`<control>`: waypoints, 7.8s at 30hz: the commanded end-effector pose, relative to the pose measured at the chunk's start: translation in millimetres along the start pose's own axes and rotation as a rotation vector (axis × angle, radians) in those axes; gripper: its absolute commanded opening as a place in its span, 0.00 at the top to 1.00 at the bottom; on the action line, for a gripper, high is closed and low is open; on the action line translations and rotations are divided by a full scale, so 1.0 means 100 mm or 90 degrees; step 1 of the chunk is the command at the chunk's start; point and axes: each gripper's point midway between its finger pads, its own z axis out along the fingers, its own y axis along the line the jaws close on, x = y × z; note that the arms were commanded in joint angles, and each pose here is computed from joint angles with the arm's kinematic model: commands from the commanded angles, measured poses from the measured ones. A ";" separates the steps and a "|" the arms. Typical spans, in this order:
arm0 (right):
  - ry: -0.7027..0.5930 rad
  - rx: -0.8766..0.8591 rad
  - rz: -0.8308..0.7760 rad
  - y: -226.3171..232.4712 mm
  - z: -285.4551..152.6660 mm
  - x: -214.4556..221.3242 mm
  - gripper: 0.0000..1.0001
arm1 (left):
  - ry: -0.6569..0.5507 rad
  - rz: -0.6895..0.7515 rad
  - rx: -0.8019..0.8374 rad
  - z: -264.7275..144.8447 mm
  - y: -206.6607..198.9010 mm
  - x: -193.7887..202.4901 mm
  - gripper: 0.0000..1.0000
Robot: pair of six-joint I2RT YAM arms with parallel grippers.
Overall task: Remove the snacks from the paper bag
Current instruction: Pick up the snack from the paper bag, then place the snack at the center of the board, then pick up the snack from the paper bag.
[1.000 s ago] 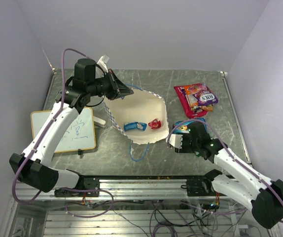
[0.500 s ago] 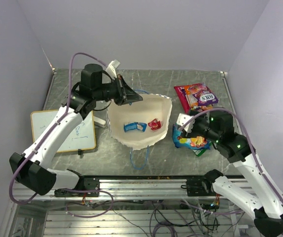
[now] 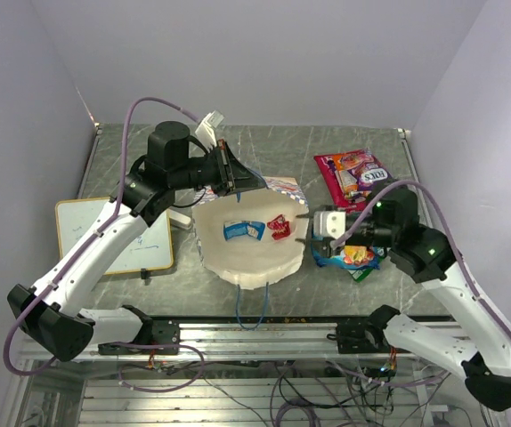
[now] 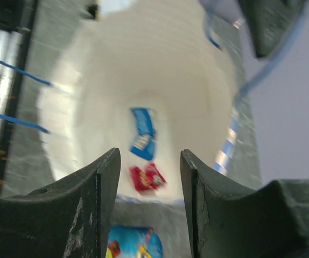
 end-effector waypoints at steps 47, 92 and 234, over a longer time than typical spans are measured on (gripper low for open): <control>0.412 0.128 0.102 0.38 2.26 2.14 0.39 | -0.028 0.056 0.075 -0.17 -0.32 -0.02 0.93; 0.222 -0.043 0.111 0.65 1.78 1.27 1.00 | -0.112 0.014 -0.037 -0.10 -0.08 -0.38 0.93; 0.617 0.424 0.180 0.11 1.75 2.77 0.30 | 0.058 0.094 0.070 -0.10 -0.42 0.14 0.93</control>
